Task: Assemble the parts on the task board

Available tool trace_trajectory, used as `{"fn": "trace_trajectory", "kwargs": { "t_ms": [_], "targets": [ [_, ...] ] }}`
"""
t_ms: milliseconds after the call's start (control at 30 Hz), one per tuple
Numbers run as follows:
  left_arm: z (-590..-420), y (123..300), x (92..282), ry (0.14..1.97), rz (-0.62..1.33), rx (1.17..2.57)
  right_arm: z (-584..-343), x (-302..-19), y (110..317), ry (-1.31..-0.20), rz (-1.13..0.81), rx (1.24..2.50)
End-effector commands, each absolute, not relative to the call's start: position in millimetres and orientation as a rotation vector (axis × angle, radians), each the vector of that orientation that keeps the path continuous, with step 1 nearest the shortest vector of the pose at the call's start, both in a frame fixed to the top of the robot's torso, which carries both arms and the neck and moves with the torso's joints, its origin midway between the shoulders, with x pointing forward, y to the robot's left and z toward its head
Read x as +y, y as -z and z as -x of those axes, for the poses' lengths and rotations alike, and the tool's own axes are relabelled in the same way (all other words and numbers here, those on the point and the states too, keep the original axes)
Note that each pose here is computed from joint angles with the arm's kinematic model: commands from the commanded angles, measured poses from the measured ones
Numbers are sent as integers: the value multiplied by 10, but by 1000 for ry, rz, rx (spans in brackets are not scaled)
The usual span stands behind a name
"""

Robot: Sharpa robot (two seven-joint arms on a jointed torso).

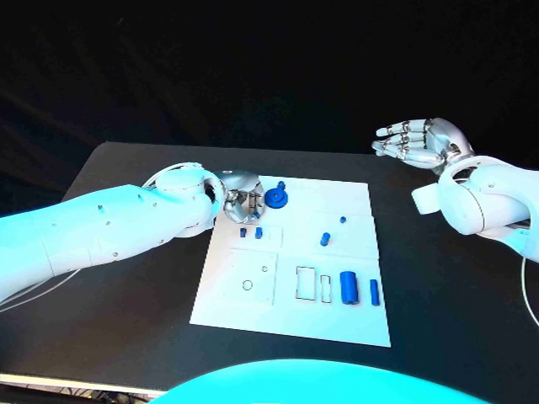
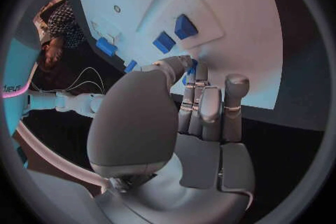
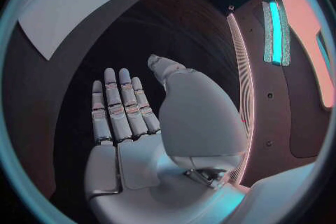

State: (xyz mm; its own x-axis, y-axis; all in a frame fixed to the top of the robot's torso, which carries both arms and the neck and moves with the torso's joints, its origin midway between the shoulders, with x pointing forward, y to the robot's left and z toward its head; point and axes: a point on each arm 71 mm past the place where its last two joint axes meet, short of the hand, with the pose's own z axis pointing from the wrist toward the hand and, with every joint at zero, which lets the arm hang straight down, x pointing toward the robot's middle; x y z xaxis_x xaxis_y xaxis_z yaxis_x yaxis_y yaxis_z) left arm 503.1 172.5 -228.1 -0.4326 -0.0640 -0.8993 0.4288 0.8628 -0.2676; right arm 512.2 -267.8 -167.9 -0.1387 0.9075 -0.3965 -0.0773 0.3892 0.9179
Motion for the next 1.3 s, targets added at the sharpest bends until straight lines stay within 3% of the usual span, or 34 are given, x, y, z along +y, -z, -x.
{"fn": "trace_trajectory", "kwargs": {
  "t_ms": [33, 1033, 1300],
  "targets": [
    [-5012, 2333, 1747, 554, -275, 1982, -5116, -2660, 1675, -1045, -775, 1454],
    [-5032, 2307, 1811, 543, -233, 1945, -5119, -2677, 1682, -1040, -785, 1458],
    [-5050, 2330, 1919, 506, -220, 1968, -5122, -2678, 1704, -1022, -742, 1514]
  ]
}}
